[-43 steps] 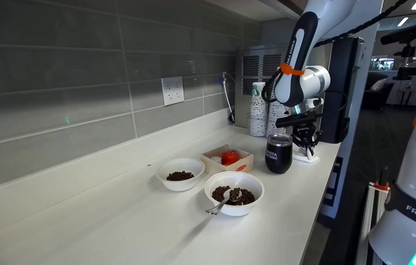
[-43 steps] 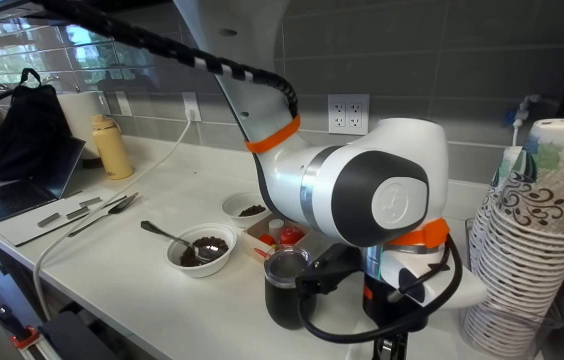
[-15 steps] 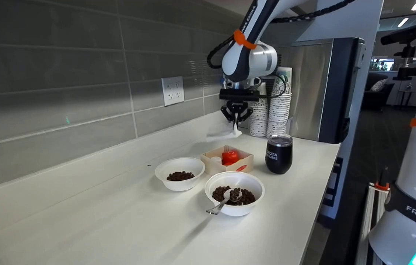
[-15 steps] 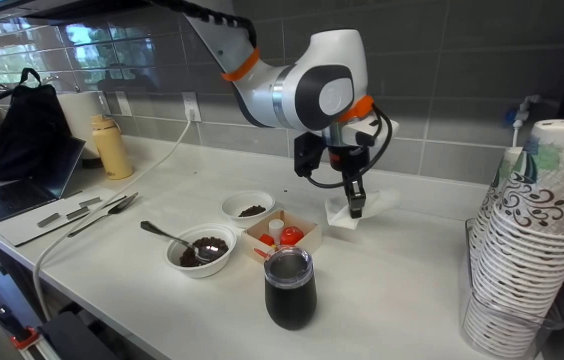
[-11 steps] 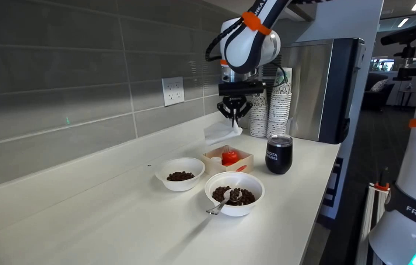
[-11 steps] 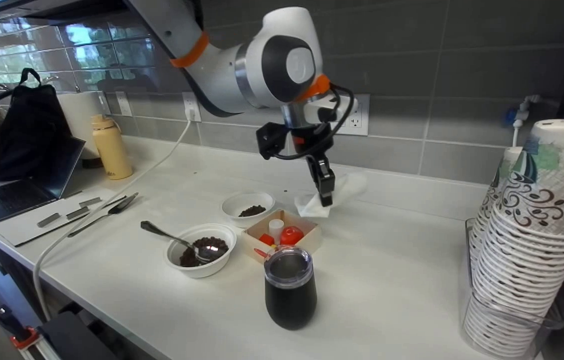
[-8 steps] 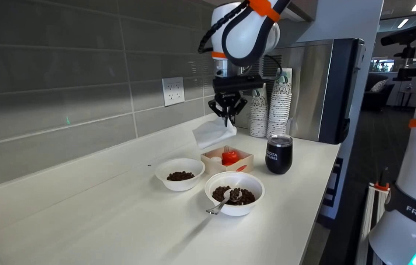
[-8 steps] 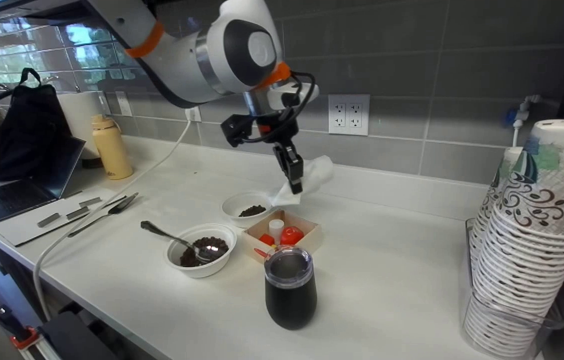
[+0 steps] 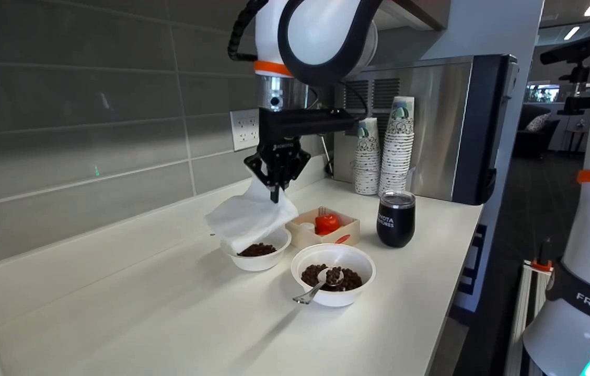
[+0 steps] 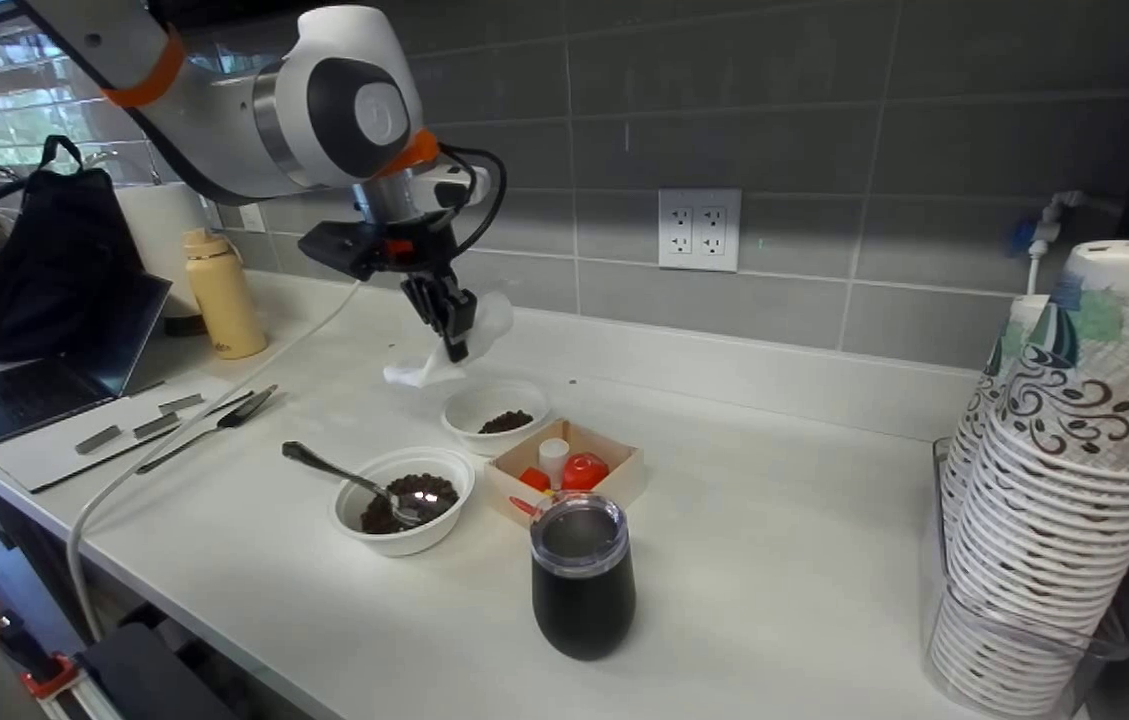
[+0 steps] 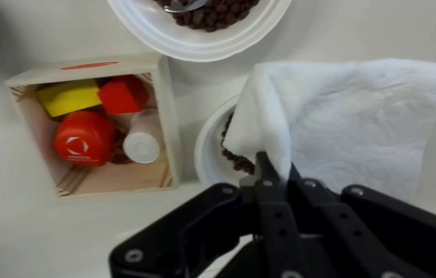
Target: Use the tissue to wipe the counter
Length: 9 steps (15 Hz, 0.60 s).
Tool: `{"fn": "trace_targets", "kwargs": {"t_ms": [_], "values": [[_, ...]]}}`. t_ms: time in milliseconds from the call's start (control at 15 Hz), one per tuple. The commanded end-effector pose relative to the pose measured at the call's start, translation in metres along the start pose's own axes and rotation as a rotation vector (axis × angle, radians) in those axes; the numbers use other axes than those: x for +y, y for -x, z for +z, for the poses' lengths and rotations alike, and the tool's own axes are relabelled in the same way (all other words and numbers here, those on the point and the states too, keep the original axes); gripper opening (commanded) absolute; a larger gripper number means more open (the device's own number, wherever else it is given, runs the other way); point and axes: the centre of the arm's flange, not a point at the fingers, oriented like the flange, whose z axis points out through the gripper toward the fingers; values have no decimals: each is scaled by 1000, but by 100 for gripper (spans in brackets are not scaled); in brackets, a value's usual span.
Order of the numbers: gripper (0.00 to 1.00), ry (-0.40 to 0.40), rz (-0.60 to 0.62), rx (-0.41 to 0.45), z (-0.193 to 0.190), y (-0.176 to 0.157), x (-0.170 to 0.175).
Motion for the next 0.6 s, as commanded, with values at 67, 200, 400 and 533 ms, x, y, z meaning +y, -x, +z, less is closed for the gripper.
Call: {"fn": "trace_targets", "kwargs": {"t_ms": [67,200,400,533], "values": [[2,-128,-191,-96,36,-14,-38],[2,-176,-276,-138,56,-20,-50],[2,-257,-376,-161,79,-36,-66],[2,-287,-442,-164,85,-43,-83]]}}
